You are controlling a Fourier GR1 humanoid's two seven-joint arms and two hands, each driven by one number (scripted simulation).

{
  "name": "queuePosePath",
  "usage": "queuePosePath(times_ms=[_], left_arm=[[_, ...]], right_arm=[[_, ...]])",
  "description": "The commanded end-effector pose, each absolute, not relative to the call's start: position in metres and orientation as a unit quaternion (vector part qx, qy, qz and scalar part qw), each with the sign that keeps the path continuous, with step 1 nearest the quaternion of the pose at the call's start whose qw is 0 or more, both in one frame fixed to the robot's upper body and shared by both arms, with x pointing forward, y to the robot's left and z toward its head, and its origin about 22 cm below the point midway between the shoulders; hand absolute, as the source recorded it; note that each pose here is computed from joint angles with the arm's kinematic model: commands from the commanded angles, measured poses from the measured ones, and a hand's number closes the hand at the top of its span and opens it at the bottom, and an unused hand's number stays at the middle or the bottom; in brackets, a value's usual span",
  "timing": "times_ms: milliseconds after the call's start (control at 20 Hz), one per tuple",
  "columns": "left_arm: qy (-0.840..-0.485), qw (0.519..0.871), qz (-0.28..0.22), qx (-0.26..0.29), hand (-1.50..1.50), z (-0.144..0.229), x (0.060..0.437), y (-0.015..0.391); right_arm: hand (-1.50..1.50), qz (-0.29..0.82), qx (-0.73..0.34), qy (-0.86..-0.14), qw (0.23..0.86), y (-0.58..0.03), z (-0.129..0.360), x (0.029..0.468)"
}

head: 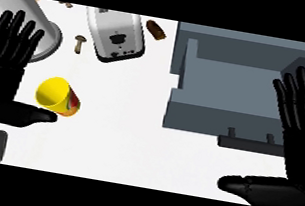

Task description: Pick up the cup, place it into the drawer and close the drawer

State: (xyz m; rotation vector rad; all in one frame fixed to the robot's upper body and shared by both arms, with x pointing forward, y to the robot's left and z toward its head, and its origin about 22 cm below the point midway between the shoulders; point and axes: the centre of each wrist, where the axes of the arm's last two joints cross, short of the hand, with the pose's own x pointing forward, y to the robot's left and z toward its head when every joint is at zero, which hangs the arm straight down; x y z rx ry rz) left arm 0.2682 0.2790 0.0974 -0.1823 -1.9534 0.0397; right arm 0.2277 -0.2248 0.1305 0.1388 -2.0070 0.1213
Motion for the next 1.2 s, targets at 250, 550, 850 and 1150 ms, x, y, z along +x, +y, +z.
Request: queuePosePath(times_ms=[250,550,850,1150], left_arm=[[-0.812,0.58,0.032,-0.054,-1.5,0.065,0.259,0.298],[-0.796,0.603,0.035,-0.037,-1.5,0.051,0.247,0.294],[-0.782,0.622,0.039,-0.008,-1.5,0.031,0.246,0.307],[-0.771,0.636,0.041,0.003,-1.5,-0.011,0.256,0.322]], right_arm=[[-1.5,0.05,0.057,-0.844,0.532,-0.228,0.128,0.218],[-1.5,0.049,0.048,-0.841,0.537,-0.22,0.116,0.223],[-1.5,0.049,0.053,-0.841,0.537,-0.238,0.122,0.217],[-1.5,0.052,0.058,-0.844,0.531,-0.236,0.133,0.23]])
